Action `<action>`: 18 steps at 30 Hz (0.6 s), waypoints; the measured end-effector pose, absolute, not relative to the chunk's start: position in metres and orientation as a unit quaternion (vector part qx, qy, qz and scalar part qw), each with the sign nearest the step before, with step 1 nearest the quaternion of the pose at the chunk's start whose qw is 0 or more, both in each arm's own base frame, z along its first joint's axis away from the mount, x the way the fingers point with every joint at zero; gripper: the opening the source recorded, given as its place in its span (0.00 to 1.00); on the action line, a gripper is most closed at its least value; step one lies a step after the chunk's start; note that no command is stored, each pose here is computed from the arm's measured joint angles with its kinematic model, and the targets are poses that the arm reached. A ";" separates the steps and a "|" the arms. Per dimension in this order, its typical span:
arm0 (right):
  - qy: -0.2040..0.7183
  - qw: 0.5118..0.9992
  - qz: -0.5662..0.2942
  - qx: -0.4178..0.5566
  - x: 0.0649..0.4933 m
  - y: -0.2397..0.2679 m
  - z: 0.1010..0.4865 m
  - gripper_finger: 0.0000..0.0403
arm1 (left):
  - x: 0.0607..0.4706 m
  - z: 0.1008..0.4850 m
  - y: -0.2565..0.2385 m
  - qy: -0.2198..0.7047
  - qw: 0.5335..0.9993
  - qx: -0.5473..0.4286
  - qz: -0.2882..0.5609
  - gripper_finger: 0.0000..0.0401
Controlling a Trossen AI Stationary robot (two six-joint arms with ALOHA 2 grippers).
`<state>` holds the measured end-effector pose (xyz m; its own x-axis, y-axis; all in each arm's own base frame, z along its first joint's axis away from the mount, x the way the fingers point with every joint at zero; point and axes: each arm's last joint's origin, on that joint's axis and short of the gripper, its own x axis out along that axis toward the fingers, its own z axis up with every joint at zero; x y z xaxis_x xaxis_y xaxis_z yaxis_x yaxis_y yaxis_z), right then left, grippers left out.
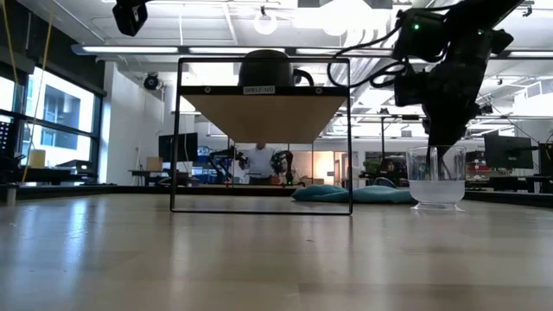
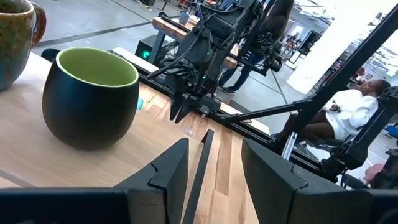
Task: Stack small to large cups/mugs on shelf
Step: Put the transparent mug on the shelf
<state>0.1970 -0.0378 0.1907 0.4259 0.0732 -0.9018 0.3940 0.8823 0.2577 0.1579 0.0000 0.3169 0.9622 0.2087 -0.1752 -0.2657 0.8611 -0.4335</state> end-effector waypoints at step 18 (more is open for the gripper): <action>0.489 0.833 -0.055 0.252 0.201 -0.036 0.198 0.15 | 0.158 0.317 0.000 0.061 0.962 -0.234 0.122 0.34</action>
<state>0.2013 -0.0359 0.1984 0.5166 0.1544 -0.8422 0.3386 0.8666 0.3666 0.1579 -0.0001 0.3169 0.9626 0.2069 -0.1751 -0.2642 0.8603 -0.4360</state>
